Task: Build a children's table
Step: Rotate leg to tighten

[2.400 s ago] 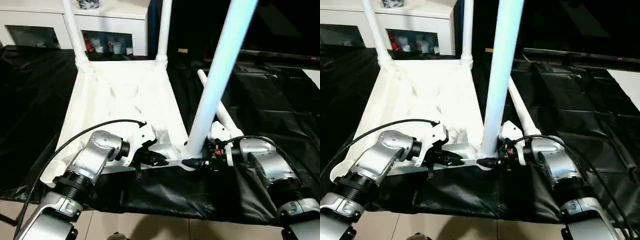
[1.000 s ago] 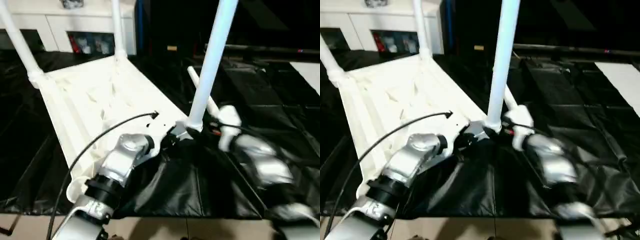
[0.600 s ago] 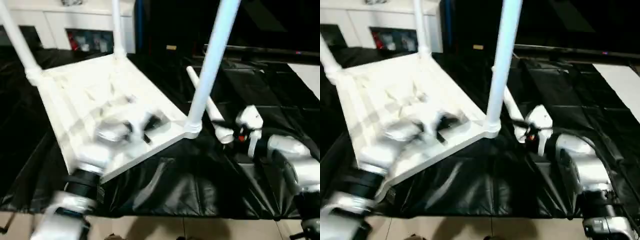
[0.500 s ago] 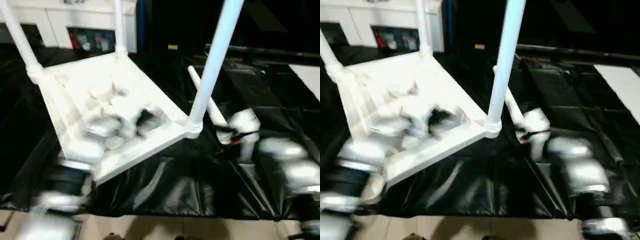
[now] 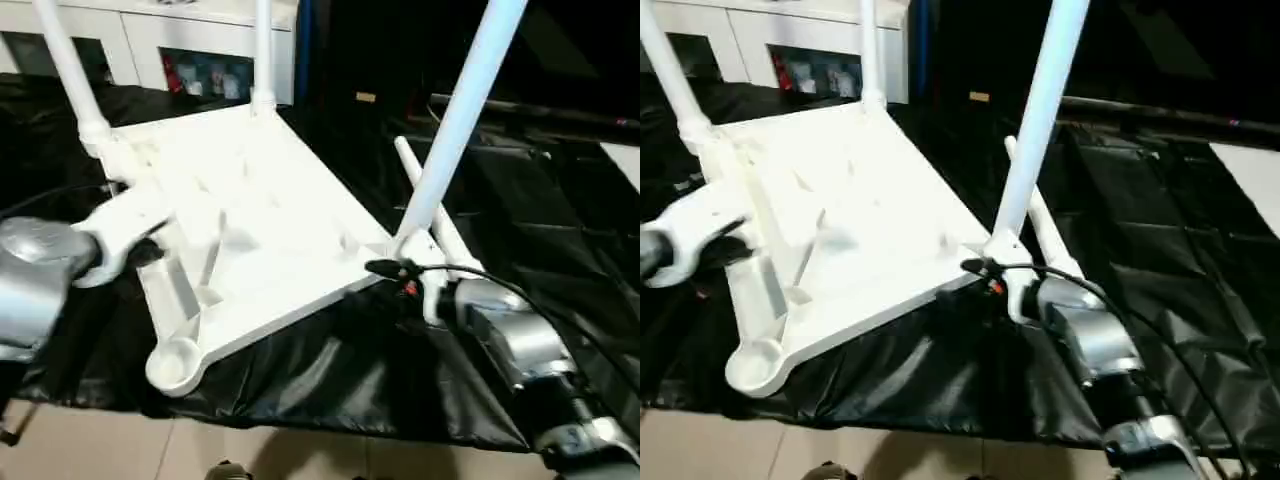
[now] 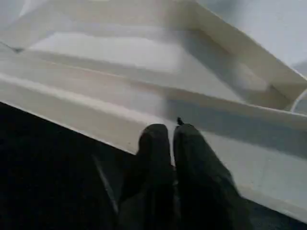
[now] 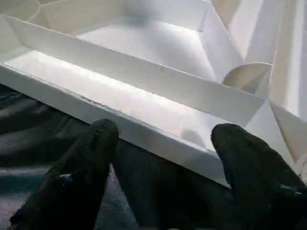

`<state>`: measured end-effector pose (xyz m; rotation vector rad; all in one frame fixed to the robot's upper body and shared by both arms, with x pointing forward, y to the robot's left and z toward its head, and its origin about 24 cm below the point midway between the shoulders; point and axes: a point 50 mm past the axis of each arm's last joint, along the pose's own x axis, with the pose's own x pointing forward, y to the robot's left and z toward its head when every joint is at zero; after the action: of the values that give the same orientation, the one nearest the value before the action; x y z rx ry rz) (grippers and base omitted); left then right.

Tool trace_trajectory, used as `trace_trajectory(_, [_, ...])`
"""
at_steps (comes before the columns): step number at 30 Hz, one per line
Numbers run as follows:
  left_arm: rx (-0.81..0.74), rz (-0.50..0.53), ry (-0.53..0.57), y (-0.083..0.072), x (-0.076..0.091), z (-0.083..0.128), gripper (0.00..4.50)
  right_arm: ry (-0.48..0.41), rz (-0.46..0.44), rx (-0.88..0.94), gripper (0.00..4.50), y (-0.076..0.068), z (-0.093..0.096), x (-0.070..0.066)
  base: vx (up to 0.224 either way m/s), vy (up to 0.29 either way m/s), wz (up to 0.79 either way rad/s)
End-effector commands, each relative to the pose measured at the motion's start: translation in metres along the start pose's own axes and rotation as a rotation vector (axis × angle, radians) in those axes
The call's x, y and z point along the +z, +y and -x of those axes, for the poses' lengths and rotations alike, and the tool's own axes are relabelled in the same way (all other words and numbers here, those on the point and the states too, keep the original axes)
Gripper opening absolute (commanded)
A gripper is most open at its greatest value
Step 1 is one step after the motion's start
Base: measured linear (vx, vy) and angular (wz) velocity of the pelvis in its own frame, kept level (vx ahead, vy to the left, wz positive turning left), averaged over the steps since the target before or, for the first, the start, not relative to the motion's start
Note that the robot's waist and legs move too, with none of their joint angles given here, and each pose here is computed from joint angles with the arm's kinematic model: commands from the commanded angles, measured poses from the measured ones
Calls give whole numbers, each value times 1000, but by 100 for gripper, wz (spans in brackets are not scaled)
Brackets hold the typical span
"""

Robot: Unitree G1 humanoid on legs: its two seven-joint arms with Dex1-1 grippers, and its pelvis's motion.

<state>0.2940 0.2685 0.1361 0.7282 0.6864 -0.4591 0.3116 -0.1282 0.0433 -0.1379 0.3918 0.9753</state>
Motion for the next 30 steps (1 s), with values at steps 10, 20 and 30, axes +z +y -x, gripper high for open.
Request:
trace_trajectory(10, [-262,-73,92,-50,-21,-44,0,78,0,-158,240,-11,-24,-7,0,0,0])
trace_trajectory(20, [-397,-136,70,-74,-15,-46,0,-100,20,-194,156,-18,-23,22,-5,3,-1])
trace_trajectory(30, [-297,-113,16,-62,-2,-44,0,-74,86,-155,156,-32,29,27,-8,-10,1])
